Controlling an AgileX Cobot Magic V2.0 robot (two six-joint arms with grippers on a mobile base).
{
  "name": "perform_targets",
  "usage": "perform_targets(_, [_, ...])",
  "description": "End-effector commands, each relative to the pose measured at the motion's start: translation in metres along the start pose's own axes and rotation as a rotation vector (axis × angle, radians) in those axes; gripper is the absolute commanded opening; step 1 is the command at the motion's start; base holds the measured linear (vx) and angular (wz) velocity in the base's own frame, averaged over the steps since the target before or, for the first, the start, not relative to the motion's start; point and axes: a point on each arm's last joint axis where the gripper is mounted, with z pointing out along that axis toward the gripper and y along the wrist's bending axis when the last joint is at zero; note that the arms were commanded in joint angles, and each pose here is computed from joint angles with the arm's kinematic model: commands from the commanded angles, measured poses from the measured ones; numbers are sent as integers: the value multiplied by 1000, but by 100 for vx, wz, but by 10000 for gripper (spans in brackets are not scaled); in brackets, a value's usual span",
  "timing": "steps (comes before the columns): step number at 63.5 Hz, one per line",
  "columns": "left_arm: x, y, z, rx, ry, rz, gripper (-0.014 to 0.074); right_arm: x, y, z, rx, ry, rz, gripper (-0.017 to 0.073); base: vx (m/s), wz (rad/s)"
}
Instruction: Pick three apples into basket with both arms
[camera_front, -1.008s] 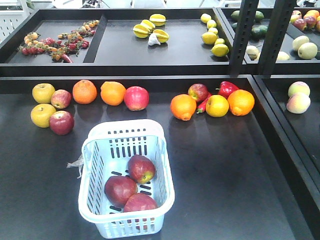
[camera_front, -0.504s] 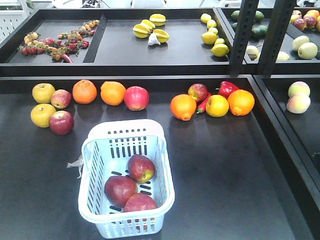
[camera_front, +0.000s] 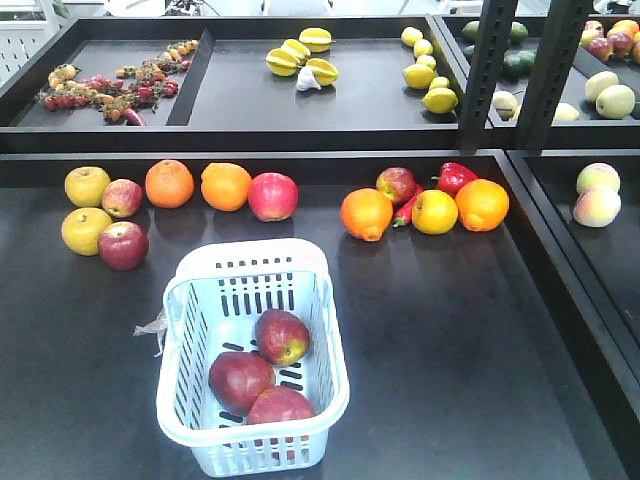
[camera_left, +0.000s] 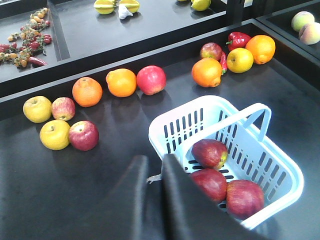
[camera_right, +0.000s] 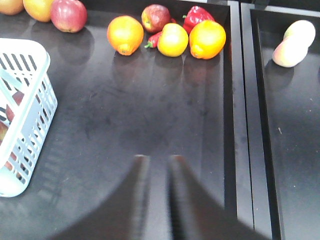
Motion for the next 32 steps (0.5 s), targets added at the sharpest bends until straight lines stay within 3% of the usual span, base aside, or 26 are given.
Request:
perform_targets(1, [-12, 1, -7, -4, -92, -15, -8, -13, -3, -6, 25, -100, -8, -10, 0, 0])
perform_targets(32, [-12, 1, -7, -4, -92, -15, -8, -13, -2, -6, 24, -95, -7, -9, 0, 0])
